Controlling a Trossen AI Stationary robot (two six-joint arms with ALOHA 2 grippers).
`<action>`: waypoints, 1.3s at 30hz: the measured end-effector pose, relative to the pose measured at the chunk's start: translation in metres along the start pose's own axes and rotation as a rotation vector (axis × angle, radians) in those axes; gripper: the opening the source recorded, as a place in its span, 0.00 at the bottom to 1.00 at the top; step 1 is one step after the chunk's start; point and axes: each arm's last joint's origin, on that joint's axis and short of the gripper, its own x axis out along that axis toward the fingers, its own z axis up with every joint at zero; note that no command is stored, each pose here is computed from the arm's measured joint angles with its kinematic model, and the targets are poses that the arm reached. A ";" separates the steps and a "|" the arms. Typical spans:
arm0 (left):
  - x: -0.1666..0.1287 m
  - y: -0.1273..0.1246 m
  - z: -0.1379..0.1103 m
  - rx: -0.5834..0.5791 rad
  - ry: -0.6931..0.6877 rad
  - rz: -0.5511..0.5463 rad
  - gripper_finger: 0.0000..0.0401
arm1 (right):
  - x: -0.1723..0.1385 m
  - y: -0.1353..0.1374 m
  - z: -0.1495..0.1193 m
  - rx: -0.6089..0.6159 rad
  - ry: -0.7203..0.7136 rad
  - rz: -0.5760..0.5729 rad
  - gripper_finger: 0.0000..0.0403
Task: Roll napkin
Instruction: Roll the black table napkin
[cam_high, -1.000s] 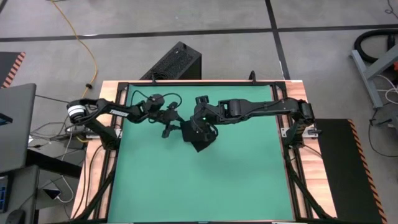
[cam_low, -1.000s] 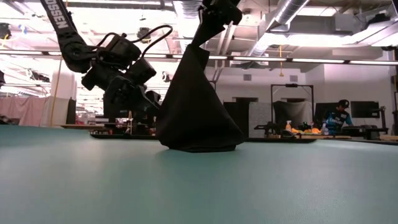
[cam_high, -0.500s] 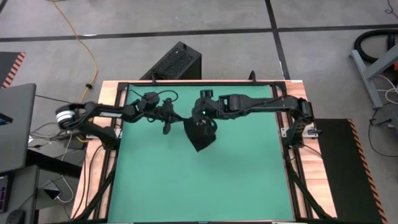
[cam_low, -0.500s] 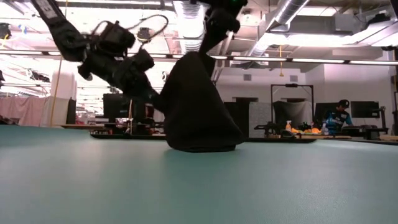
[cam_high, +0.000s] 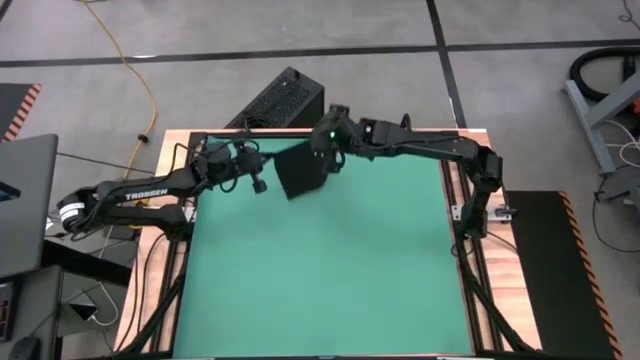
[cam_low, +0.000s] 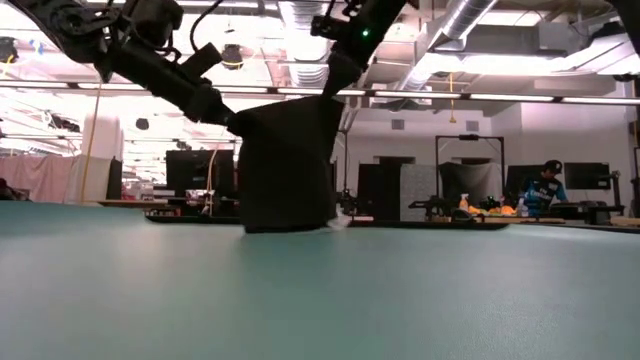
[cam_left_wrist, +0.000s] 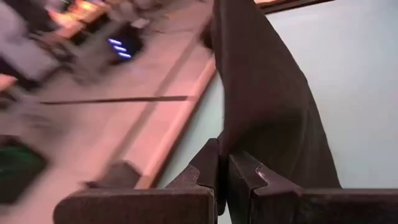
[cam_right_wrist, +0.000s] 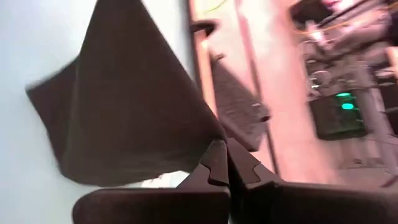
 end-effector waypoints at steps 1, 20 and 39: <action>0.001 0.005 0.002 0.018 0.008 0.044 0.00 | 0.002 -0.006 0.000 0.016 -0.012 -0.029 0.00; -0.002 0.004 0.019 -0.110 0.248 -0.053 0.00 | -0.014 0.030 0.003 0.076 0.076 0.022 0.00; -0.076 -0.074 0.092 -0.413 0.109 -0.622 0.00 | -0.132 0.153 0.030 0.032 0.030 0.067 0.00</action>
